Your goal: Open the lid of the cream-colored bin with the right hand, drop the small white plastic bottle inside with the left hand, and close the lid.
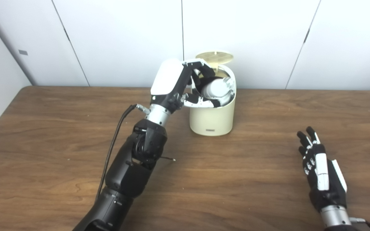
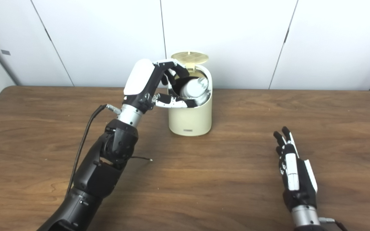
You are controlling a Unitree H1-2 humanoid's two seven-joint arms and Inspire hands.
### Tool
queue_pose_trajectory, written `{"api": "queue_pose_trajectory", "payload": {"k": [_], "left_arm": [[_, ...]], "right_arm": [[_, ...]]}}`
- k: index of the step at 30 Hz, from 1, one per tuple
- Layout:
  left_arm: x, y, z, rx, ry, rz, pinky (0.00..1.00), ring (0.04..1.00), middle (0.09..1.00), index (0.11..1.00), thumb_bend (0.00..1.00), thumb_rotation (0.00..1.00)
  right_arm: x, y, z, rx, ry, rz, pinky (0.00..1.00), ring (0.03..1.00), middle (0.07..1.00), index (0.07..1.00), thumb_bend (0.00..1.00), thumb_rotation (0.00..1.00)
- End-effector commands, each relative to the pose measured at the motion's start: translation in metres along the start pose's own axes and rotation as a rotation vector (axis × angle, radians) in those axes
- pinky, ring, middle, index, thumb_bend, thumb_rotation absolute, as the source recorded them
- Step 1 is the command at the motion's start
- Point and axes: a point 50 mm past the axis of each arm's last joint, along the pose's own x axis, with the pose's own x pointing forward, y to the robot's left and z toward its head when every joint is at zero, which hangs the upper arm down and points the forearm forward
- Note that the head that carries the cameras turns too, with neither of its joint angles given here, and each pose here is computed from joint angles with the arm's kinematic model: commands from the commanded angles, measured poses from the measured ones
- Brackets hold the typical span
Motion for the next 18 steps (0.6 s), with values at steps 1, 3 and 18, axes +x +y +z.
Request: {"api": "queue_pose_trajectory", "payload": {"k": [1, 3, 18], "left_arm": [[0.016, 0.018, 0.014, 0.008, -0.068, 0.050, 0.38, 0.451, 0.576, 0.555, 1.00, 0.15], [0.016, 0.019, 0.014, 0.005, -0.067, 0.047, 0.38, 0.448, 0.575, 0.556, 1.00, 0.16], [-0.006, 0.045, 0.020, -0.123, -0.058, 0.174, 0.34, 0.411, 0.509, 0.517, 0.96, 0.05]], "right_arm": [[0.002, 0.001, -0.002, 0.017, 0.034, 0.016, 1.00, 1.000, 0.949, 1.000, 0.62, 1.00], [0.001, 0.001, -0.003, 0.017, 0.038, 0.015, 1.00, 1.000, 0.952, 1.000, 0.61, 1.00], [-0.002, -0.001, -0.005, 0.031, 0.041, 0.009, 1.00, 1.000, 0.955, 1.000, 0.60, 1.00]]}}
